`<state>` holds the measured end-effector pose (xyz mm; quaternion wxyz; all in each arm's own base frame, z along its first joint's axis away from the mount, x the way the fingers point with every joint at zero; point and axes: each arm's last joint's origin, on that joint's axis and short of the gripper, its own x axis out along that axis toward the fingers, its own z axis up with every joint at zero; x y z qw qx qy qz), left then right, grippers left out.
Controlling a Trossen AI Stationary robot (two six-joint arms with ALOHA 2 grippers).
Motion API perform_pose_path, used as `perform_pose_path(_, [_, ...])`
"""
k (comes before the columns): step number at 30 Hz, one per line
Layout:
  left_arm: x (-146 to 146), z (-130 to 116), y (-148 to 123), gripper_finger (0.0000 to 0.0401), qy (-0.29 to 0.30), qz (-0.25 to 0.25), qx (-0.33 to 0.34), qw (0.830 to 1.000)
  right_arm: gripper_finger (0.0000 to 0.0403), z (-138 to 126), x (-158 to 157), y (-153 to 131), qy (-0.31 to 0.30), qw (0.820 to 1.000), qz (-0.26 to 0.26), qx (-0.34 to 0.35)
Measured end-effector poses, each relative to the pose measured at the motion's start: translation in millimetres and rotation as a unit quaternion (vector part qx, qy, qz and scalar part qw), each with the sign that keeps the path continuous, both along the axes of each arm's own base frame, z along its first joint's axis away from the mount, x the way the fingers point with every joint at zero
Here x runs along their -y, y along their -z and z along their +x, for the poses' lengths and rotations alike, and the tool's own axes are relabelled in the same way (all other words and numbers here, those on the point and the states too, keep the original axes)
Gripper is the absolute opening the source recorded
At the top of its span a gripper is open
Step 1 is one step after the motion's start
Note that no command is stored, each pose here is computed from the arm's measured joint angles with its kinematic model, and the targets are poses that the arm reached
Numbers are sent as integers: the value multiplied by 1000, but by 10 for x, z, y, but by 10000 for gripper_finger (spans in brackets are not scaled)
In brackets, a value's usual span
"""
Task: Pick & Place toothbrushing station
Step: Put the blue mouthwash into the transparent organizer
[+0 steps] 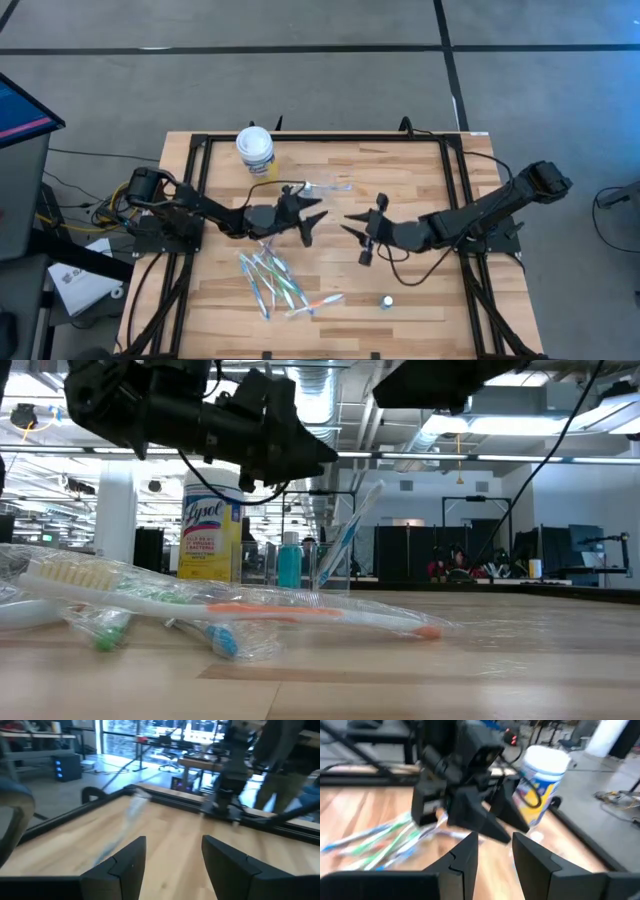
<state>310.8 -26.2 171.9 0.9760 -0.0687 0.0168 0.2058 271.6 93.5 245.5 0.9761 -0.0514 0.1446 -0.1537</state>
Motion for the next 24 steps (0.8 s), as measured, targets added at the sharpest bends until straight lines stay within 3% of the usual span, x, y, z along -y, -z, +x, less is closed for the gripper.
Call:
perform_pose_path(7, [220,-26,-4,186,36,0,2,999,111,-126,-257,89,-64,995,69,-34])
perform_pose_path(18, [401,-60,-5,186,64,-2,3,998,111,-418,-711,143,-162,982,67,-70])
perform_pose_path(24, [457,-72,-4,186,74,-2,4,997,111,-699,-983,165,-152,985,58,-59])
